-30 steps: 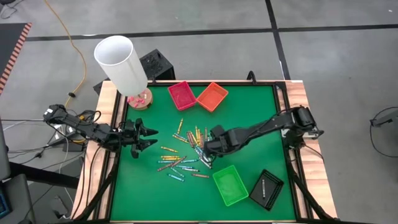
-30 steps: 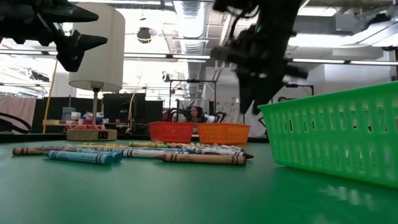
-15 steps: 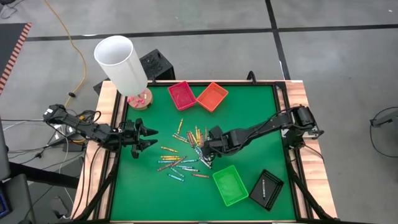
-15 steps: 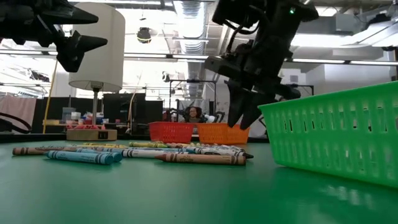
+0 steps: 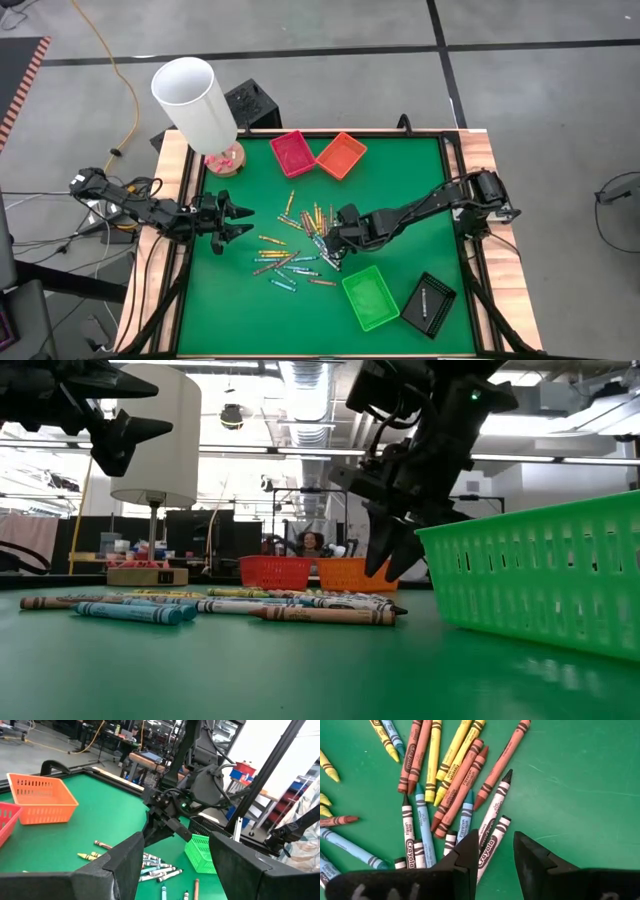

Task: Sort crayons
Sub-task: Put the black crayon into the black bin

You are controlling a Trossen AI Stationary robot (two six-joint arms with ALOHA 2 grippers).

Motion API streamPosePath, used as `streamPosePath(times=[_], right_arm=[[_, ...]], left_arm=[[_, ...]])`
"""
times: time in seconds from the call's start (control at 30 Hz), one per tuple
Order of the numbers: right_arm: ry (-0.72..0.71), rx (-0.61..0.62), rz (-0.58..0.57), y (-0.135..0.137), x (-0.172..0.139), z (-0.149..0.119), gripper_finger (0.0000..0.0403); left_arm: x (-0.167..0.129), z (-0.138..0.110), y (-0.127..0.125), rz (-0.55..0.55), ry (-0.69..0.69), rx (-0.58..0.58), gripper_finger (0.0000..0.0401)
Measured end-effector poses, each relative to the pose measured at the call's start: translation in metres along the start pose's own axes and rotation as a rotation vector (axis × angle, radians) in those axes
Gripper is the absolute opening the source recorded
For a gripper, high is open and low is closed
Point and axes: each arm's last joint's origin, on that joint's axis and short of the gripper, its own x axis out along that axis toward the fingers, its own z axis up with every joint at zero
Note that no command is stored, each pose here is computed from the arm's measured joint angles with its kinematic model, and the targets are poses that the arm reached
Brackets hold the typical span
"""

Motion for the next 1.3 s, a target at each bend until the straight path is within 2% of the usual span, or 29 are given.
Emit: streamPosePath(times=[0.37,0.73,1.3], right_arm=[[0.041,-0.007,-0.007,0.004,0.03,-0.013,0.0118],[0.087,0.001,-0.027,0.0,0.024,-0.013,0.0118],[0.172,-0.114,-0.036,-0.001,0.016,-0.013,0.0116]], left_arm=[[0.0,-0.001,0.0,0.004,0.009,0.004,0.0215],[0.0,-0.001,0.001,0.006,0.012,0.005,0.0215],[0.0,-0.001,0.001,0.01,0.011,0.006,0.0215]])
